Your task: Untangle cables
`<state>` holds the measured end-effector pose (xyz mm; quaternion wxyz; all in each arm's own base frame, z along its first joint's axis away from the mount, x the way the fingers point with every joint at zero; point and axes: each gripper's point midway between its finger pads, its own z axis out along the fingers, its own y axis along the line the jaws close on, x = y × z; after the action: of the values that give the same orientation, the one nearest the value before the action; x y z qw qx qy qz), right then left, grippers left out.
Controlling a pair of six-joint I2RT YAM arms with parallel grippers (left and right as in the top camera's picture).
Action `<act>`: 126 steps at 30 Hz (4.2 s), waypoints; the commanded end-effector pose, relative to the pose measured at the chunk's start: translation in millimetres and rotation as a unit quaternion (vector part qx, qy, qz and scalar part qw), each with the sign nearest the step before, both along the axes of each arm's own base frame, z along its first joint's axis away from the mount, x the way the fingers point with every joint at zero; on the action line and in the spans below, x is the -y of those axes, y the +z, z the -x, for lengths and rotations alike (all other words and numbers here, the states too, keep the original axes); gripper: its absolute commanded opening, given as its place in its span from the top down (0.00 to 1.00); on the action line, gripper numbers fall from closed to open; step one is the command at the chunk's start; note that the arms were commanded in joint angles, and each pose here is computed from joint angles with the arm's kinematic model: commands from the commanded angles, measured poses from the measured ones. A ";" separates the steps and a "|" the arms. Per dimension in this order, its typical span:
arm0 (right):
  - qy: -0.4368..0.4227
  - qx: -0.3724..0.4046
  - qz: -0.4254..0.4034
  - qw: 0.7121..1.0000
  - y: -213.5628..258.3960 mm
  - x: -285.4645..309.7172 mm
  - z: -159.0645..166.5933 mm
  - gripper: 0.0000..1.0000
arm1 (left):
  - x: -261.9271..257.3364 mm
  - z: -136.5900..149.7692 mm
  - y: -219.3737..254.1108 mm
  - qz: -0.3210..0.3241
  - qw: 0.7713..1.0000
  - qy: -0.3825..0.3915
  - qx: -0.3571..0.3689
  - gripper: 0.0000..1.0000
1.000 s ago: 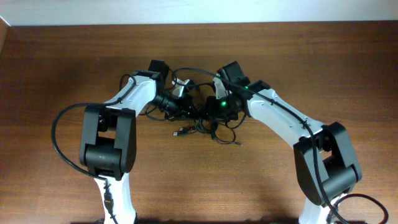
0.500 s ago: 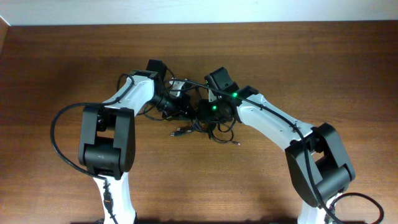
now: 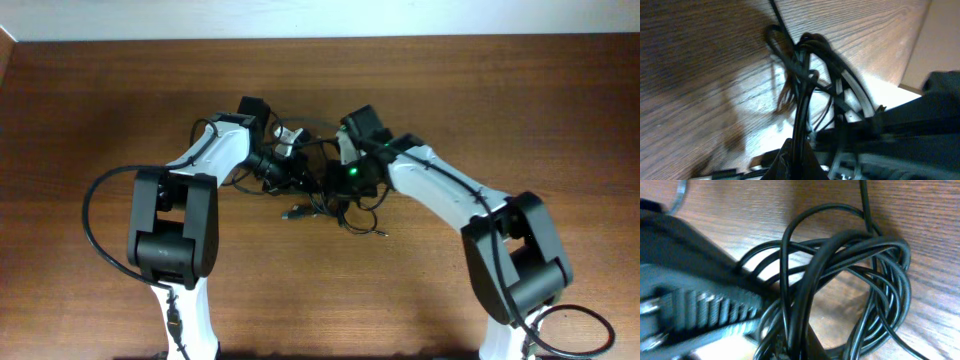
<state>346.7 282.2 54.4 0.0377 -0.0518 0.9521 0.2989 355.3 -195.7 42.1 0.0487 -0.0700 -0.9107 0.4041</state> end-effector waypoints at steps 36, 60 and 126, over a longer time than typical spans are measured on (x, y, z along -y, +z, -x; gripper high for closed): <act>0.032 -0.062 0.034 0.997 31.3 127.3 17.9 0.96 | 4.9 -3.0 20.8 0.032 0.994 -0.078 0.072 0.72; 0.065 -0.052 0.014 0.996 34.8 111.6 23.4 0.96 | 20.6 -12.2 -28.0 -0.247 0.955 -0.096 0.135 1.00; -0.117 -0.050 0.108 0.986 29.8 251.1 -15.4 0.14 | 94.3 -8.8 -23.4 -0.264 0.956 0.130 0.012 1.00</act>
<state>362.6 23.2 75.4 0.0107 0.0771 0.9825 0.1695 370.2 -283.6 22.3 -0.0197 0.1112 -0.9858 0.1239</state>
